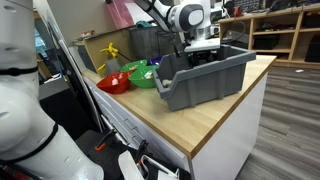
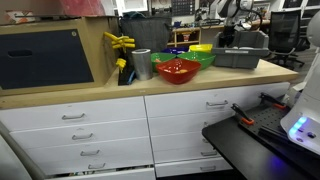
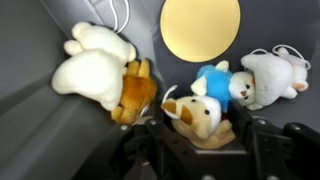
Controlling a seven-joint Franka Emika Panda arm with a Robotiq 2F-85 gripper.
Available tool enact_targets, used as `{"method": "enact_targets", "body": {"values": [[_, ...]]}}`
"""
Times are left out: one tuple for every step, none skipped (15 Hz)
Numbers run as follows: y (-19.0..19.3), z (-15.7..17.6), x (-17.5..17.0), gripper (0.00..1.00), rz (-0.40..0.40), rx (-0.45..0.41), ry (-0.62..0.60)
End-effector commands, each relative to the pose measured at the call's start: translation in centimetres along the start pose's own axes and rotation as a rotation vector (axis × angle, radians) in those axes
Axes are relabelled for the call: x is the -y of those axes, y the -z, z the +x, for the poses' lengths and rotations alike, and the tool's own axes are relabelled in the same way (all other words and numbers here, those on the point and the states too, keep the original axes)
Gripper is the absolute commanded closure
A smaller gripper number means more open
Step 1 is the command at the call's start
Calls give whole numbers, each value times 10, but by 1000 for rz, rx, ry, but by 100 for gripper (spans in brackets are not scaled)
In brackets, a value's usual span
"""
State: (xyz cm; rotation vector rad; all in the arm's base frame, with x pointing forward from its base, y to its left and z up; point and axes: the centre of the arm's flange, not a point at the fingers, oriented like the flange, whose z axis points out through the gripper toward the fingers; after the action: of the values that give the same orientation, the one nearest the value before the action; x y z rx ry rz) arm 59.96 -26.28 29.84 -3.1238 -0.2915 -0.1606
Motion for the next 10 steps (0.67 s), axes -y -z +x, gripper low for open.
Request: {"method": "enact_targets", "body": {"values": [[21,9,-10,66,11,-28,-4],[26,9,-12,73,6,-32,-5],[30,10,-13,80,0,-35,-5],[34,11,-13,87,-3,-36,-5],[38,11,-14,93,-5,-37,-2],[43,12,-13,98,-8,-34,-3],[46,12,-12,97,-6,-32,-2],[50,12,-11,96,-5,-19,4],[53,12,-9,98,4,-4,9],[56,11,-6,96,11,9,16]]}}
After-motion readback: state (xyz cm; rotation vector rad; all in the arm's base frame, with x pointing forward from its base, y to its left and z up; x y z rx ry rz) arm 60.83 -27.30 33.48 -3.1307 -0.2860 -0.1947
